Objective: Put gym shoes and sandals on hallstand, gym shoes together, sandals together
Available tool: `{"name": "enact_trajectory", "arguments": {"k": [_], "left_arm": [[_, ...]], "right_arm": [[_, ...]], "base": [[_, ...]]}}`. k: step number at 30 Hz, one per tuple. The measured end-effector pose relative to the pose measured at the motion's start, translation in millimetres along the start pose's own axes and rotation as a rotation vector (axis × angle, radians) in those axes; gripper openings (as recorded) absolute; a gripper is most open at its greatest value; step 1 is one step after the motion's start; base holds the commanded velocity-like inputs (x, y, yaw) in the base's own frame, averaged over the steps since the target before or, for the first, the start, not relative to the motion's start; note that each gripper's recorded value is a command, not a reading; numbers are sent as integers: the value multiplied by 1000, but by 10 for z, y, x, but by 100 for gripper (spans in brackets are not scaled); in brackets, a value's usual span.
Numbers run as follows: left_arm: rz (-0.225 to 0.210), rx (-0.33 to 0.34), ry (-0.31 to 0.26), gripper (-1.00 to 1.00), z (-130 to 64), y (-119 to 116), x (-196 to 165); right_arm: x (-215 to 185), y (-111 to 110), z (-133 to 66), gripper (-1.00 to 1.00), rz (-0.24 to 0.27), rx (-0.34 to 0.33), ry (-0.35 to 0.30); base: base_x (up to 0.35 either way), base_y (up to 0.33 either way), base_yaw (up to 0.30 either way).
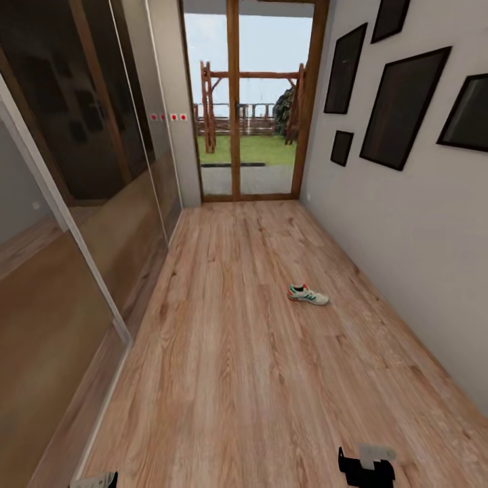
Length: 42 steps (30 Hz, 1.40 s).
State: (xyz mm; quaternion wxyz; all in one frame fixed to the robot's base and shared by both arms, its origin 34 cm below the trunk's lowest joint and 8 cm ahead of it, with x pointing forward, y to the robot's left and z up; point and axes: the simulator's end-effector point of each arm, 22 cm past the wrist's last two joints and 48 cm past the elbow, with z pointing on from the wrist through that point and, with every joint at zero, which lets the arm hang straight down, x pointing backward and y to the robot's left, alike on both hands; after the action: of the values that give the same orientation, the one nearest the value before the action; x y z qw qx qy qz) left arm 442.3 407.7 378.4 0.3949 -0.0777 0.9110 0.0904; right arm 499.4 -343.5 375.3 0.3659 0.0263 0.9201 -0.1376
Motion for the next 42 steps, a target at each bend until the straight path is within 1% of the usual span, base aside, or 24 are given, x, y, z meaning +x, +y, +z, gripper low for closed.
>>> {"name": "enact_trajectory", "arguments": {"k": [25, 31, 42], "left_arm": [[0, 0, 1, 100, 0, 0, 3], [0, 0, 1, 100, -1, 0, 3], [-1, -1, 1, 100, -3, 4, 5]], "right_arm": [[-3, 4, -2, 100, 4, 4, 0], [-3, 0, -1, 100, 4, 5, 0], [1, 3, -3, 100, 4, 4, 0]], "base": [[338, 0, -6], [338, 0, -164], [338, 22, -247]]}}
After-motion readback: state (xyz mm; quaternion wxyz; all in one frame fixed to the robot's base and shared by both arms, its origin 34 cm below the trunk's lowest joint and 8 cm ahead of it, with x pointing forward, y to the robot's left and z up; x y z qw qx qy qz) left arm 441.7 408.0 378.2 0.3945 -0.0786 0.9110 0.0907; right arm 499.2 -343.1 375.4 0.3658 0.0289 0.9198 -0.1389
